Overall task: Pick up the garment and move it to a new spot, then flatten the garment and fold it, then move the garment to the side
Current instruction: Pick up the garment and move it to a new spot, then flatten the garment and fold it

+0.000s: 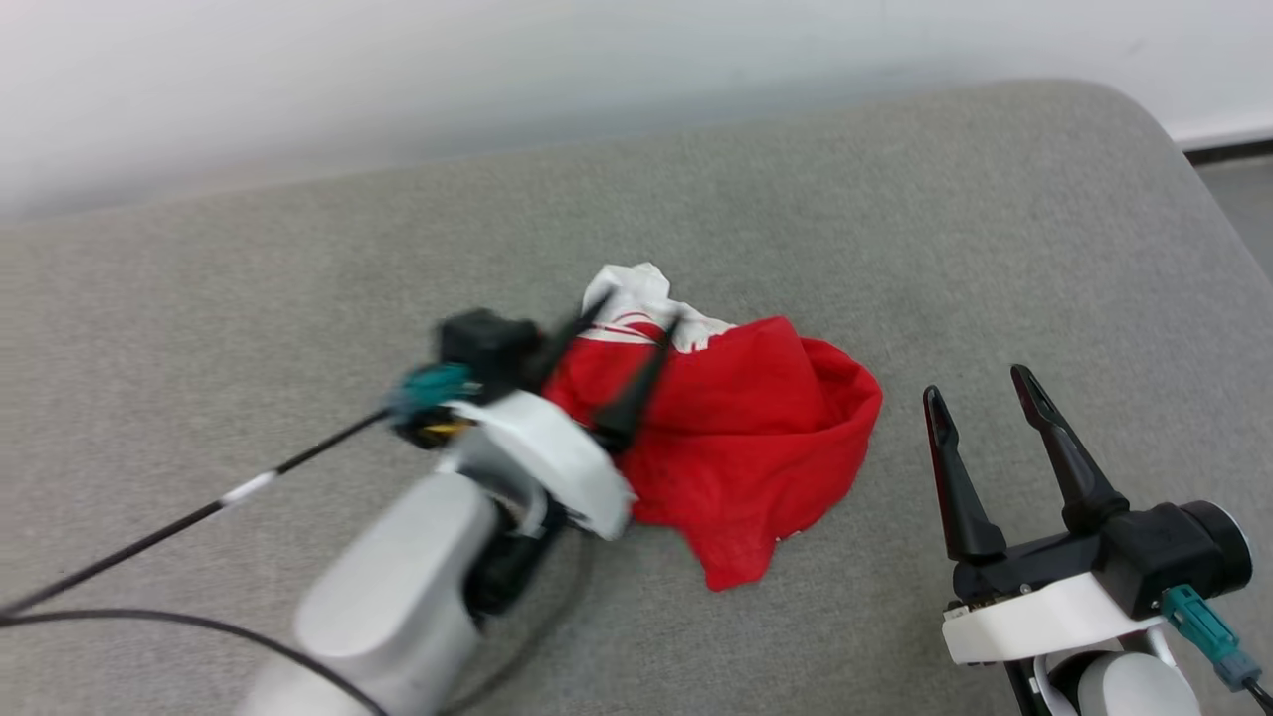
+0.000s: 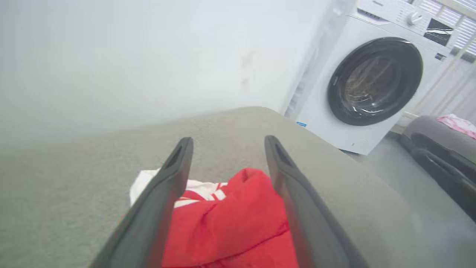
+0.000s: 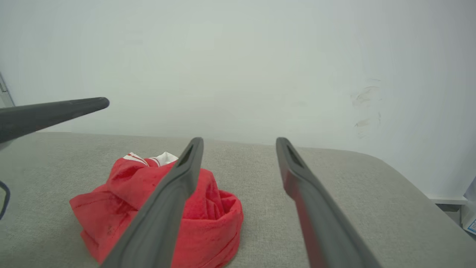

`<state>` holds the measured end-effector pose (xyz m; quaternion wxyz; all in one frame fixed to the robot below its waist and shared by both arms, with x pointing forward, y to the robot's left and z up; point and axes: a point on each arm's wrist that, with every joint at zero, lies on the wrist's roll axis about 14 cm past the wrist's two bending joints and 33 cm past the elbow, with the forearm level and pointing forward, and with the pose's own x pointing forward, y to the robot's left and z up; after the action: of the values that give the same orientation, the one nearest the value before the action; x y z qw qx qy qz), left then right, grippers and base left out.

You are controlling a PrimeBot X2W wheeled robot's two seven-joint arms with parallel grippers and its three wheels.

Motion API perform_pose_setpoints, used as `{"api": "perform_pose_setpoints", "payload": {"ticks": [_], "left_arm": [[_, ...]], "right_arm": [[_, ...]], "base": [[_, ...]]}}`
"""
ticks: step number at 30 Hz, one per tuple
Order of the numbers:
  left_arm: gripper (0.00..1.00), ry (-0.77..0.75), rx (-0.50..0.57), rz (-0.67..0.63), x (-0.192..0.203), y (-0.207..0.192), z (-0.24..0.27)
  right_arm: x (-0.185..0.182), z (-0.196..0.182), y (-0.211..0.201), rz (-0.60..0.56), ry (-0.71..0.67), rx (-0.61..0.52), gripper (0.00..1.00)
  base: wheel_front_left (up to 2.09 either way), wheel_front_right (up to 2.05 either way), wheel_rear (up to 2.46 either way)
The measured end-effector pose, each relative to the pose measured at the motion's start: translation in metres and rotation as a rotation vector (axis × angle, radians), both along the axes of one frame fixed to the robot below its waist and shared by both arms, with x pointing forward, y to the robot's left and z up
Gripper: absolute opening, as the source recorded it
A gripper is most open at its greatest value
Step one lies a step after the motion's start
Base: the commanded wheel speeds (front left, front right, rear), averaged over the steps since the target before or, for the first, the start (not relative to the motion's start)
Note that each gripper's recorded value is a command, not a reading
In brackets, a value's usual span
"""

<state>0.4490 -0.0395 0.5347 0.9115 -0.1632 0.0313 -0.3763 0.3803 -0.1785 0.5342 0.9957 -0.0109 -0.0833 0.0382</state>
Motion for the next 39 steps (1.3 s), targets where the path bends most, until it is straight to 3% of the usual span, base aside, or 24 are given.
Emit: {"api": "perform_pose_setpoints", "payload": {"ticks": [7, 16, 24, 39], "left_arm": [[1.00, -0.207, 0.095, 0.297, 0.022, 0.097, 0.033], [1.00, -0.302, 0.154, 0.551, -0.015, 0.174, 0.042], [1.00, -0.242, 0.133, 0.645, -0.050, 0.184, 0.021], [1.00, -0.186, 0.128, 0.591, -0.058, 0.170, -0.003]], "right_arm": [[-0.002, 0.010, 0.009, 0.027, -0.033, 0.003, 1.00], [0.001, 0.023, 0.018, 0.056, -0.075, 0.000, 1.00], [0.002, 0.026, 0.022, 0.065, -0.084, -0.003, 1.00], [0.000, 0.024, 0.022, 0.067, -0.079, -0.003, 1.00]], "base": [[0.00, 0.00, 0.00], [0.00, 0.00, 0.00], [0.00, 0.00, 0.00], [0.00, 0.00, 0.00]]}}
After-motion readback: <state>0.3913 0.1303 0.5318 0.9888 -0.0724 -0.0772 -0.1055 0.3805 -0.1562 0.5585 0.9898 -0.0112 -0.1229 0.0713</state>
